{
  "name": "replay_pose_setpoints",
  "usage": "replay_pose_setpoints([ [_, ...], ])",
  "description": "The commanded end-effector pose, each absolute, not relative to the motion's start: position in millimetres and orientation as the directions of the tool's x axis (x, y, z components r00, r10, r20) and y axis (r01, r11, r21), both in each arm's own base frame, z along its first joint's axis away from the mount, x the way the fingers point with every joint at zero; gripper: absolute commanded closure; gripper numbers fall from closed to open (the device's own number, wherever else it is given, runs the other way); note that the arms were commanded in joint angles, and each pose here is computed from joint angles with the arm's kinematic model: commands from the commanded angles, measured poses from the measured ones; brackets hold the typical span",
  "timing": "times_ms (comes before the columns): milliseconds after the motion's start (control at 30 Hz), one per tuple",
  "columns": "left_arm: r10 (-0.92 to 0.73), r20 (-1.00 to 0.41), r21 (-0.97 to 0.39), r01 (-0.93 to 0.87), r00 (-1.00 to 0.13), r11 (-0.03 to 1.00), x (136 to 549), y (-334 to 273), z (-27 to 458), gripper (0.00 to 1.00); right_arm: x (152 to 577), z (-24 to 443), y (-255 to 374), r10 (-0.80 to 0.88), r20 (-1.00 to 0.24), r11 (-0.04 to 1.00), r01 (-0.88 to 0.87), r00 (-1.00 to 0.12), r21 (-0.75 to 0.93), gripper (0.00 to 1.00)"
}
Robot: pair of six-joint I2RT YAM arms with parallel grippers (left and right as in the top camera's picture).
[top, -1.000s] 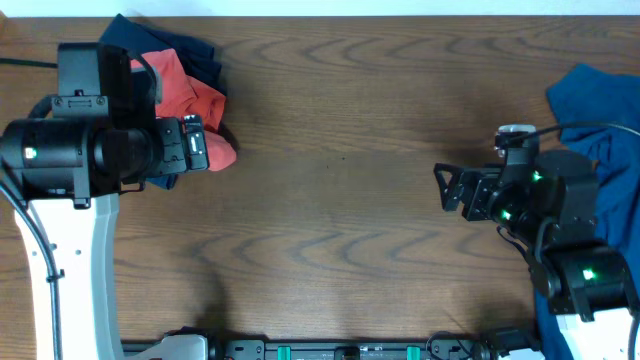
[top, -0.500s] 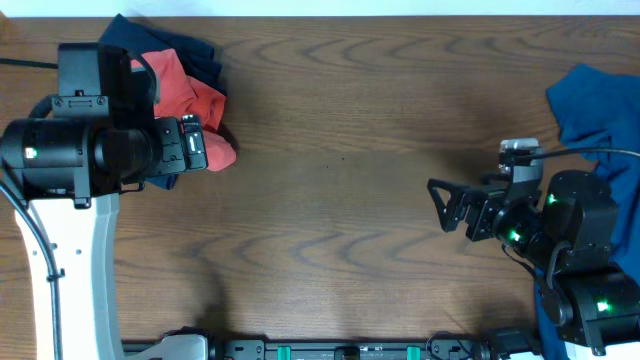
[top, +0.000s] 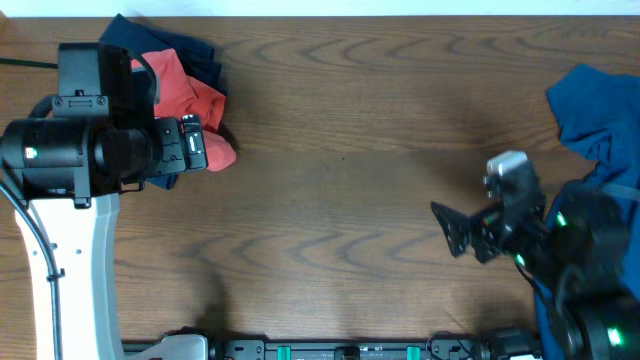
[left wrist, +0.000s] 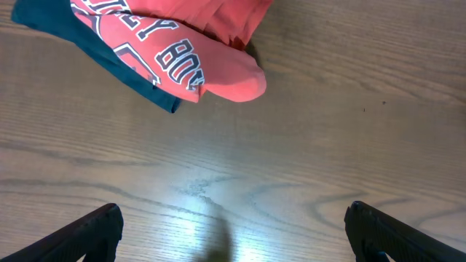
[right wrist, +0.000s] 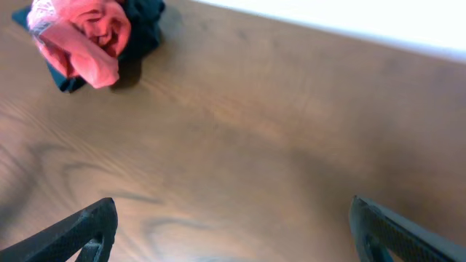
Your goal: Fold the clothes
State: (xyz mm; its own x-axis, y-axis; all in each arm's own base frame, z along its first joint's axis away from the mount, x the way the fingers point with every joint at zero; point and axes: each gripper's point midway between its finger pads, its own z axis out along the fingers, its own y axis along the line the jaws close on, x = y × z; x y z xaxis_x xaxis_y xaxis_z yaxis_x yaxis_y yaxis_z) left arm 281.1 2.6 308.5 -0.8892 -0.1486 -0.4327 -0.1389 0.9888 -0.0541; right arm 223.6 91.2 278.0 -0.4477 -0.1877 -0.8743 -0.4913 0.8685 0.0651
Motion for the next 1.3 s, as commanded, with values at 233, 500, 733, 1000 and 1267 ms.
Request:
replay_pose_setpoints([
  [233,-0.159,-0.437,-0.043,-0.155,-0.886,0.987,281.3,5.3,310.1,0.02,173.4,306.6,48.9,-0.359,-0.923,0.890,-0.350,-0.141,-0.292,0.01],
  [500,-0.159,-0.437,-0.043,-0.155,-0.886,0.987,281.3,5.3,310.1,0.02,190.4,233.0,27.1,-0.365,-0.912,0.918,-0.237,-0.190,-0.318,0.01],
  [733,-0.159,-0.437,-0.043,-0.155,-0.886,0.987,281.3,5.3,310.1,0.02,208.7,191.6,41.8,-0.331,-0.936,0.913,-0.293,-0.121,-0.285,0.01],
  [1000,-0.159,-0.437,-0.043,-0.155,-0.886,0.987,281.3,5.3,310.1,0.02,229.0,146.6,44.6,-0.157,-0.973,0.954,-0.280,-0.170,-0.105,0.01],
  [1267,-0.159,-0.437,-0.043,-0.155,-0.886,0.987,281.3,5.3,310.1,0.02,235.3,155.9,44.7,-0.125,-0.987,0.959,-0.267,-0.102,-0.094,0.01],
])
